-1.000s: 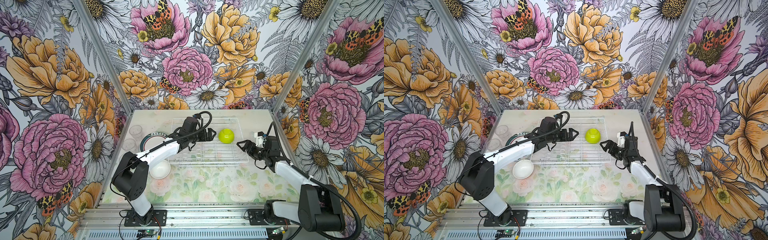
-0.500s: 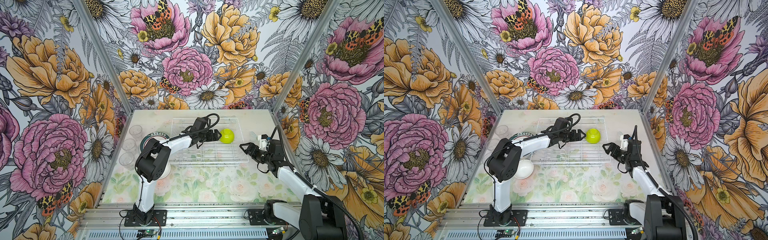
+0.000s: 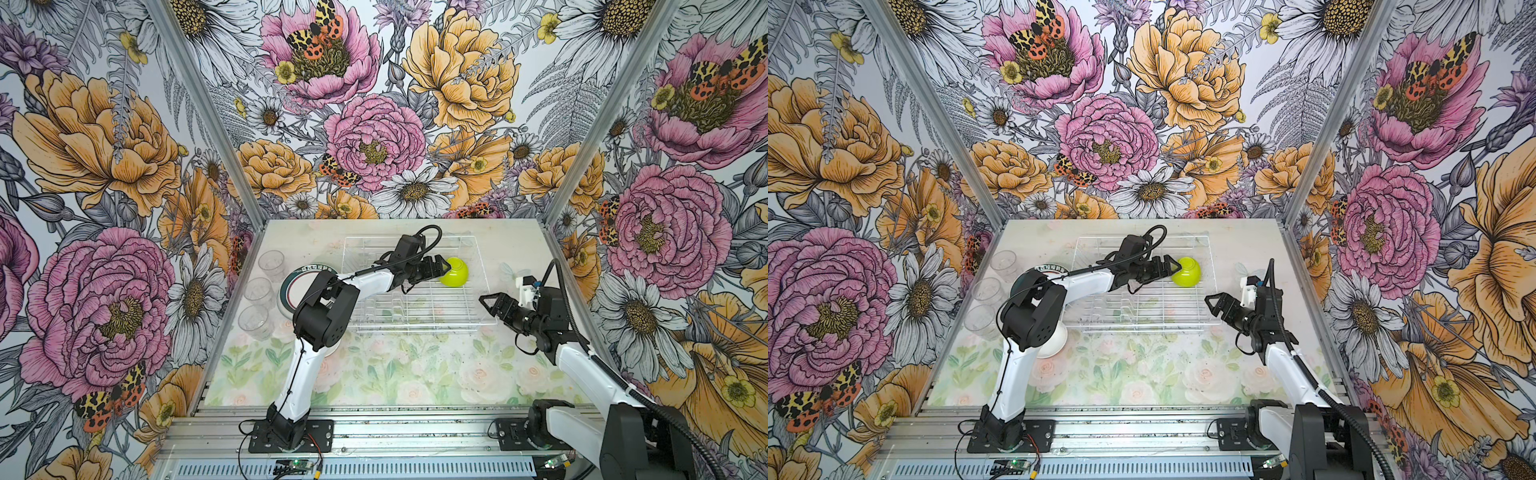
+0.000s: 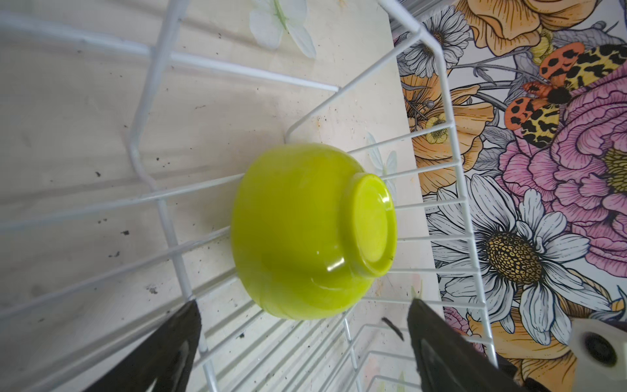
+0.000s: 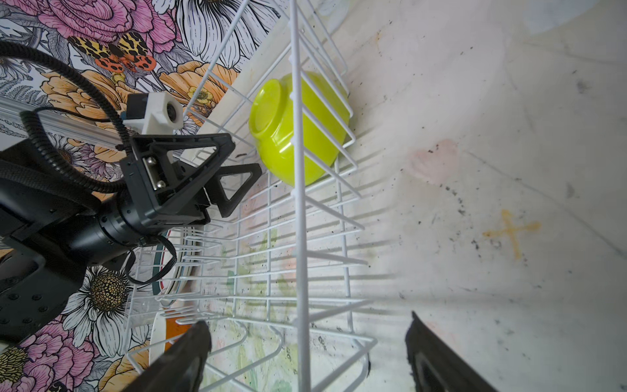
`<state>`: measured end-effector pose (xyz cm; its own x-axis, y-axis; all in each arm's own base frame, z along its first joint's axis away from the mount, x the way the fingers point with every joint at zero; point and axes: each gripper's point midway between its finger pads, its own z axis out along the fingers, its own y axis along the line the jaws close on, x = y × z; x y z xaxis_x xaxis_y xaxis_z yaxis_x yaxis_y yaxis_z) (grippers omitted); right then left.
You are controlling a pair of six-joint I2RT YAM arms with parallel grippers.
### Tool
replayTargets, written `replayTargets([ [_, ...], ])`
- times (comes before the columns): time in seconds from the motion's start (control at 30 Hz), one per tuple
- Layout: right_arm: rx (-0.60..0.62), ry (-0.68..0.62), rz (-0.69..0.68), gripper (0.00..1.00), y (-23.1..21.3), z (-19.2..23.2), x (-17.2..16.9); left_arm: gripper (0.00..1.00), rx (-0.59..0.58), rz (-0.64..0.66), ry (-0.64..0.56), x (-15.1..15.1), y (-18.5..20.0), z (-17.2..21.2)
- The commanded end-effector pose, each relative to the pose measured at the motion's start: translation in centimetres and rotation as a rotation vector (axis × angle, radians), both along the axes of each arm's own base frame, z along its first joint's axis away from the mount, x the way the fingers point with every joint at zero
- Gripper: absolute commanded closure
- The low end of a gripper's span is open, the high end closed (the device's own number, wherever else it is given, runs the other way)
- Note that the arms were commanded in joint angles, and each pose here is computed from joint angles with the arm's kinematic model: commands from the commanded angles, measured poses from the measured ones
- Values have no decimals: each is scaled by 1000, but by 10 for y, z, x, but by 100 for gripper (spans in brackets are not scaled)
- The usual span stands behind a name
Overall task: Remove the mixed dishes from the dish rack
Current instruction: 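Reach the left gripper over the rack toward the lime-green bowl, then lower the left gripper onto the lime-green bowl rim and close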
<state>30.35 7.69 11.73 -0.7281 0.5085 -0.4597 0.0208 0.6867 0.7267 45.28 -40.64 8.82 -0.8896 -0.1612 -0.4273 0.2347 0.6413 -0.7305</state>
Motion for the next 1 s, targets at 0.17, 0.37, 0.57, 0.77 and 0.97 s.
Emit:
replayTargets([
  [0.17, -27, -41, 6, 9, -3, 5, 7, 4, -50, 13, 4, 18, -11, 4],
  [0.37, -27, -51, 8, 9, -3, 9, 7, 3, -55, 7, 22, 20, -17, -2],
  [0.57, -24, -57, 5, 9, -3, 11, 8, 1, -60, -8, 29, 21, -25, -4],
  [0.77, -21, -63, 6, 9, -3, 14, 8, 1, -74, -36, 38, 18, -38, -4],
  [0.97, -27, -63, 1, 9, -4, 14, 8, 1, -71, -39, 24, 18, -40, 1],
])
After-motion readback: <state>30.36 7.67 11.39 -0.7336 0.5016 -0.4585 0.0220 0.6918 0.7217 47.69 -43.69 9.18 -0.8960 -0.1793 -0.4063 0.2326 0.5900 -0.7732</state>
